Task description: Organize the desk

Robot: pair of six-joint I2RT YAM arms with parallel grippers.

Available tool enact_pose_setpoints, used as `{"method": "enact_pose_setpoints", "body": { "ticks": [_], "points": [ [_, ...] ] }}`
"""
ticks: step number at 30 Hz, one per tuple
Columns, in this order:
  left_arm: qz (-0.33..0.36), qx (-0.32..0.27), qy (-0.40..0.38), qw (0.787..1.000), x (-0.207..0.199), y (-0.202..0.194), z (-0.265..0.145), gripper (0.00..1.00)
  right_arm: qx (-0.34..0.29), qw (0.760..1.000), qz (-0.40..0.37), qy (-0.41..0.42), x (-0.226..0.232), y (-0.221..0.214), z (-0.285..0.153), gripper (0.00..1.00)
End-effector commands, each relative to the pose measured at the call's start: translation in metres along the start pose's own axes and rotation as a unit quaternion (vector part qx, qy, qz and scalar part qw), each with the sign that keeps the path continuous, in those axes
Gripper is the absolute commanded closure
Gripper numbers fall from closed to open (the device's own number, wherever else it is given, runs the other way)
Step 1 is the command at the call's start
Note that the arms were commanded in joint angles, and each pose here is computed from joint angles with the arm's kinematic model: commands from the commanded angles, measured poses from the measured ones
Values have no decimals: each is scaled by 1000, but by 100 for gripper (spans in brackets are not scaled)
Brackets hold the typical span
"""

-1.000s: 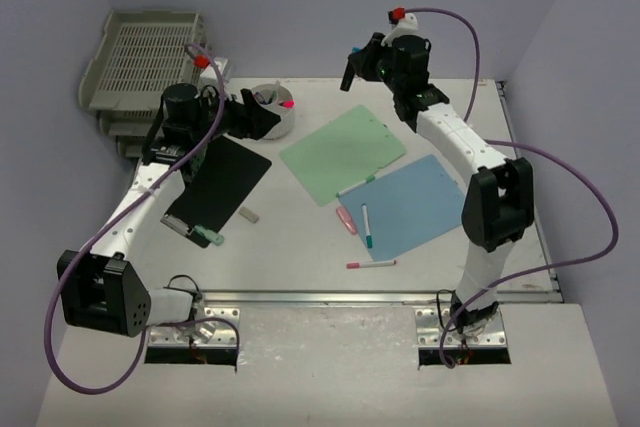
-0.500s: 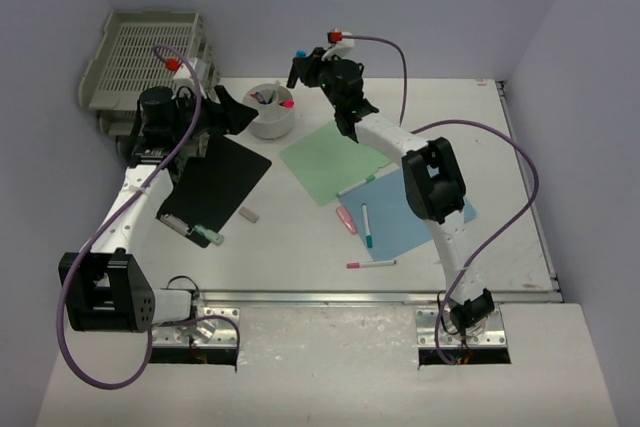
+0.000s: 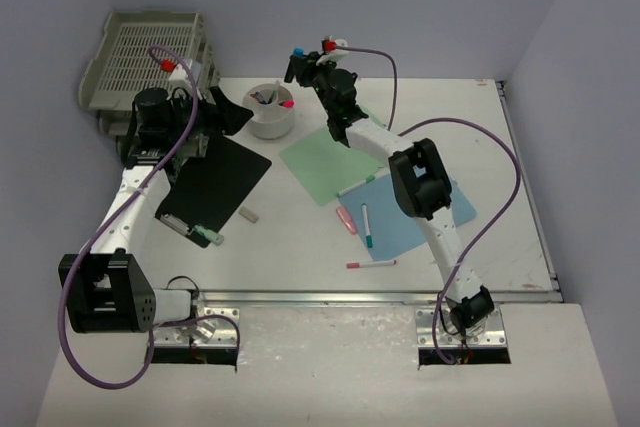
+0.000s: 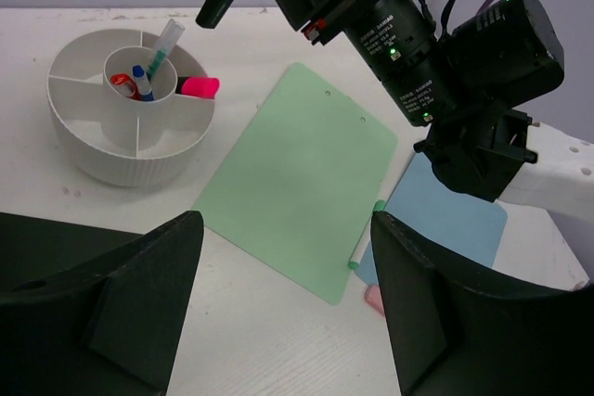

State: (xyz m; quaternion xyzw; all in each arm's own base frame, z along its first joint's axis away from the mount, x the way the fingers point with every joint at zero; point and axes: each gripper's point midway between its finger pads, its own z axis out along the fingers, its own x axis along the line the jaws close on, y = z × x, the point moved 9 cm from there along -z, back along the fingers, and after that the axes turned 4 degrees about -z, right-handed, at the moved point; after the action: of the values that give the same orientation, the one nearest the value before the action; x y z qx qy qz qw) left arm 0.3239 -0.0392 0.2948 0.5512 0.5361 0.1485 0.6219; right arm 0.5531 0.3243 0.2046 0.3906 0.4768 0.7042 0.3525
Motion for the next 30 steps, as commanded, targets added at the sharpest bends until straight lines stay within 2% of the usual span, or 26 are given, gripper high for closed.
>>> {"method": "enact_pose_setpoints", "body": {
  "ticks": [1,12,24,25,27,28,30],
  "points": [
    [24,-26,-10,999,-3,10,-4,29,-44,999,-11,-2,1,9,4,100],
    [32,-21,6,999,4,6,-5,29,-18,1000,-9,0,1,-23,1,100],
    [34,-16,15,999,11,1,-9,29,0,1000,-3,25,18,-40,-3,95],
    [35,-16,15,999,11,1,-9,29,1,1000,-5,27,18,-41,-4,91],
    [35,-16,16,999,11,0,-10,27,3,999,-10,31,20,-40,-6,70],
    [36,-16,16,999,11,1,-10,27,4,999,-12,35,21,-39,-7,64],
    [38,-17,16,999,11,1,-11,27,4,999,-16,42,22,-33,-10,59]
  ]
}}
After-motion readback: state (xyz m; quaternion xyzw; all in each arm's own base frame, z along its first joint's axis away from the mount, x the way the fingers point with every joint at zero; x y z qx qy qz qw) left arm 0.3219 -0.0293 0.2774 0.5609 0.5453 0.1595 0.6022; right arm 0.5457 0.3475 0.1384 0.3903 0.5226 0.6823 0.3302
